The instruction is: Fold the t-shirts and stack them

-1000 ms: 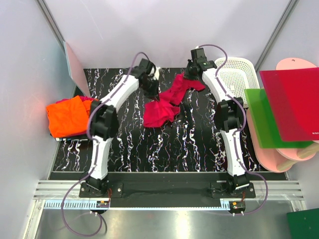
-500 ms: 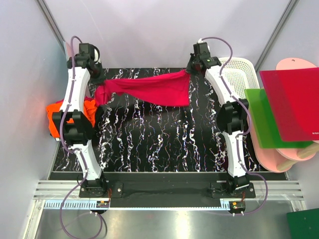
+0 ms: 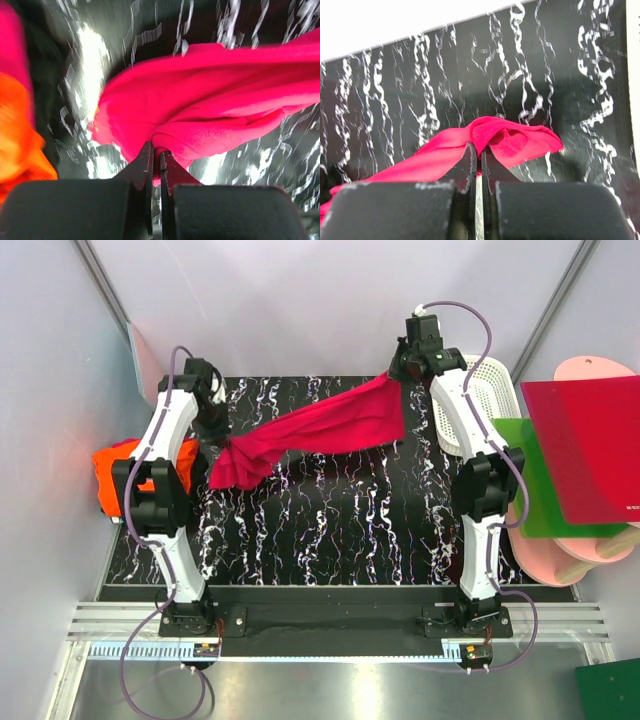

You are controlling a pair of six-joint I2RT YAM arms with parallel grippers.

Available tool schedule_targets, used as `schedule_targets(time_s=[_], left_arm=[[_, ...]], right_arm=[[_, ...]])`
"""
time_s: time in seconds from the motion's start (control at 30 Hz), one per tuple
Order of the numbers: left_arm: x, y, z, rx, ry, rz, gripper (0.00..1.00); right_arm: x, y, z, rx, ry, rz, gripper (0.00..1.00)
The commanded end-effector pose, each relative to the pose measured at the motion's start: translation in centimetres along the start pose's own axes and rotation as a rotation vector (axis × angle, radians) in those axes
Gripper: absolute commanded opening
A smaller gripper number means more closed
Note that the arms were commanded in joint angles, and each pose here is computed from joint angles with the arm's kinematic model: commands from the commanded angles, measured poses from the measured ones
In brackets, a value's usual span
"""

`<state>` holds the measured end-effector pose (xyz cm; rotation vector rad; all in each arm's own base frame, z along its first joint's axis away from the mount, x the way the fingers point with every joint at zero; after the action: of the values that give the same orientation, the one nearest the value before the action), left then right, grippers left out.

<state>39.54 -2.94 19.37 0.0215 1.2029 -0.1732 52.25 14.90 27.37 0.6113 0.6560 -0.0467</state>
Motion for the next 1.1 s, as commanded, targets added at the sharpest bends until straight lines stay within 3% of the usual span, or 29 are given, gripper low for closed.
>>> schedule_targets(time_s=[0.0,0.23,0.37,0.43,0.63,0.8,0.83,0.9,0.93,0.97,1.07], left_arm=[[-4.5,-0.2,-1.3,0.030,-0.099,0.014,0.00],[-5.2,0.3,-2.0,0.071,-0.097,0.097,0.02],[-5.2,-0.1,-2.0,0.090,-0.096,0.090,0.04],[-5.0,-0.2,-2.1,0.091,-0.088,0.084,0.05],[-2.3,0.3,-0.9,0.090,-0.015,0.105,0.07],[0.2,0.2,1.5,0.095,0.042,0.095,0.07],[0.4,0.1,1.7,0.099,0.048,0.093,0.07],[0.7,-0.6,2.0,0.119,0.050,0.086,0.08],[0.7,-0.9,2.0,0.123,0.051,0.084,0.08],[0.8,-1.1,1.7,0.140,0.062,0.110,0.08],[0.7,-1.9,1.2,0.163,0.069,0.117,0.11]], right_arm=[[-7.3,2.5,4.2,-0.027,-0.126,0.103,0.00],[-11.2,1.9,2.8,-0.049,-0.010,0.090,0.00],[-11.8,-0.2,-0.9,-0.043,0.155,0.039,0.00],[-12.4,-0.9,-1.8,-0.025,0.177,0.029,0.00],[-6.5,-5.8,-6.0,-0.023,0.247,-0.124,0.00],[3.9,-8.5,-8.0,-0.057,0.306,-0.263,0.01],[4.7,-7.6,-6.8,-0.059,0.278,-0.250,0.06],[8.7,-9.4,-8.6,-0.064,0.327,-0.317,0.14],[8.6,-8.3,-7.5,-0.069,0.307,-0.292,0.26],[9.8,-8.8,-8.3,-0.069,0.329,-0.302,0.48],[8.1,-7.4,-7.1,-0.071,0.306,-0.264,0.76]])
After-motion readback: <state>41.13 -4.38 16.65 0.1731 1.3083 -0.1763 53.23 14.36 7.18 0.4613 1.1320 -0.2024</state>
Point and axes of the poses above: each gripper's point midway between its finger pads, its own x axis out along the fingers, its own y axis along the line the jaws close on, z = x × y, the point moved 5 cm from there along -x, back along the fingers, and after that the axes turned 15 degrees about x, right-handed, at the moved point
